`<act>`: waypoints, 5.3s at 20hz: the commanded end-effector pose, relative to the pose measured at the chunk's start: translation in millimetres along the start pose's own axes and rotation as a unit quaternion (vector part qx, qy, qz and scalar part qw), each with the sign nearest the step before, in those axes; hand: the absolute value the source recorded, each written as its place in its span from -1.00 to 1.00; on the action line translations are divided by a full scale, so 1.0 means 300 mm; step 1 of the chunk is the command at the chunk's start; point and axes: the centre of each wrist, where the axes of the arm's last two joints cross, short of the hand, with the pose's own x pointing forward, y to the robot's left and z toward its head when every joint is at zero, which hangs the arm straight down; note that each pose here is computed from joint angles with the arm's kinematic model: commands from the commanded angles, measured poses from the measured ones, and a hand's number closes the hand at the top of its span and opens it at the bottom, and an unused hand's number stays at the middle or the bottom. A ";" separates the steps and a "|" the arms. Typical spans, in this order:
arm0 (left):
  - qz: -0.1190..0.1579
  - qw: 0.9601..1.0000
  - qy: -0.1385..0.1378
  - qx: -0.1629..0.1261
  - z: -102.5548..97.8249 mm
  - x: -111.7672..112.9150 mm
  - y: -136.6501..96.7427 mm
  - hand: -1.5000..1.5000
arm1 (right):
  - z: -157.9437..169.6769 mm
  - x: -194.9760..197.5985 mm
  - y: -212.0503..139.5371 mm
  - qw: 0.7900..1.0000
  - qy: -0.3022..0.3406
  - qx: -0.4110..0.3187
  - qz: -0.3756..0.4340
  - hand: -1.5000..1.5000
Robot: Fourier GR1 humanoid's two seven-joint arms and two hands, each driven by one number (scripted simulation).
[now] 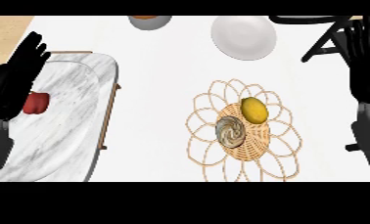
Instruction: Pick the lemon from the placemat and place it in the tiered shelf
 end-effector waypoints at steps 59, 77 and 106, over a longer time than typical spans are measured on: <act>0.074 0.972 0.225 -0.014 0.155 -0.392 -0.208 0.00 | 0.117 0.165 0.297 0.792 0.298 0.259 0.465 -1.00; 0.067 0.973 0.219 -0.017 0.165 -0.378 -0.178 0.00 | 0.165 -0.022 0.395 0.767 0.316 0.231 0.509 -1.00; 0.063 0.972 0.225 -0.010 0.149 -0.424 -0.206 0.00 | 0.308 -0.226 0.458 0.783 0.205 0.348 0.472 1.00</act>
